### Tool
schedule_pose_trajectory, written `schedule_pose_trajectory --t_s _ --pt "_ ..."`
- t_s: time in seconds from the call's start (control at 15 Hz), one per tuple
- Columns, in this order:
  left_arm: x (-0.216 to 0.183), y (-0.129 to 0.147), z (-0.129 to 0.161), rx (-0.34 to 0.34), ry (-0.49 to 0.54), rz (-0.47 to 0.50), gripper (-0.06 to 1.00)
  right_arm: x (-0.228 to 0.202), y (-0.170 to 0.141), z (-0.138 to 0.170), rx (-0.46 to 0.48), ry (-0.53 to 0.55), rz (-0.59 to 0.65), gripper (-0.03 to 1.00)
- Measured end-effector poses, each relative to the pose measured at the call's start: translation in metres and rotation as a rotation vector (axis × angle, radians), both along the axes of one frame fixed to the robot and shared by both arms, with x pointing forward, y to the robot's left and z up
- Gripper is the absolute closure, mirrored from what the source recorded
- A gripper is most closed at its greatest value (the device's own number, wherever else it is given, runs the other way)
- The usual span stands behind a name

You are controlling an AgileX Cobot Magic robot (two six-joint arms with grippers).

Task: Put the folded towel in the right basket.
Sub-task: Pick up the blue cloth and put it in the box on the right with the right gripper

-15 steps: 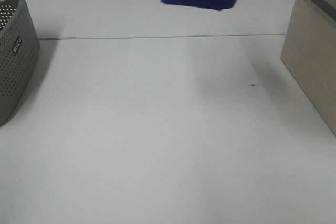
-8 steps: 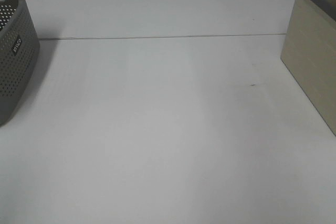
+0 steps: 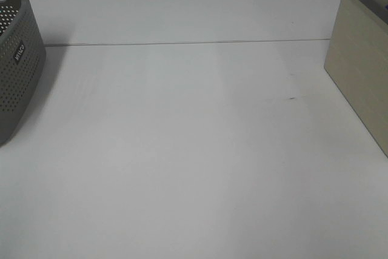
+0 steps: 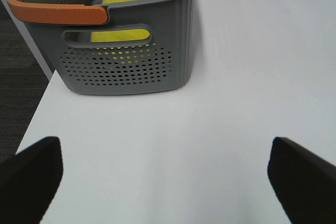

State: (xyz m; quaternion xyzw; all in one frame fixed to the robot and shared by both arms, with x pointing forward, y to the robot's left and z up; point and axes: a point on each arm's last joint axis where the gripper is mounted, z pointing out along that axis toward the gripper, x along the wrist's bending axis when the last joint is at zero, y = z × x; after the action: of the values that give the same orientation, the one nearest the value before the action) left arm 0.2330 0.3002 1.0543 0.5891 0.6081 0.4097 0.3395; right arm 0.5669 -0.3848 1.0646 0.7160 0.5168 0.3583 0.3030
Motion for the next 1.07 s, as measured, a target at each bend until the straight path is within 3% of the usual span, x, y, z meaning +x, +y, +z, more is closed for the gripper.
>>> schedule_pose_trajectory --t_s 0.2,0.67,0.73,0.87,0.93,1.0,1.07 --pt "0.000 0.000 0.000 0.000 0.000 0.000 -0.05 0.018 -0.004 -0.050 0.054 0.150 0.012 0.86" --pt "0.000 0.000 0.000 0.000 0.000 0.000 -0.05 0.015 0.001 -0.059 0.101 0.221 0.061 0.84" --pt "0.000 0.000 0.000 0.000 0.000 0.000 -0.05 0.015 0.002 -0.059 0.107 0.227 0.064 0.74" --pt "0.000 0.000 0.000 0.000 0.000 0.000 -0.05 0.014 0.003 -0.060 0.127 0.237 0.058 0.40" --pt "0.000 0.000 0.000 0.000 0.000 0.000 -0.05 0.014 0.002 -0.059 0.130 0.236 0.052 0.29" --pt "0.000 0.000 0.000 0.000 0.000 0.000 -0.05 0.013 0.002 -0.060 0.143 0.247 0.044 0.07" --pt "0.000 0.000 0.000 0.000 0.000 0.000 -0.05 0.012 0.002 -0.061 0.150 0.261 0.046 0.03"
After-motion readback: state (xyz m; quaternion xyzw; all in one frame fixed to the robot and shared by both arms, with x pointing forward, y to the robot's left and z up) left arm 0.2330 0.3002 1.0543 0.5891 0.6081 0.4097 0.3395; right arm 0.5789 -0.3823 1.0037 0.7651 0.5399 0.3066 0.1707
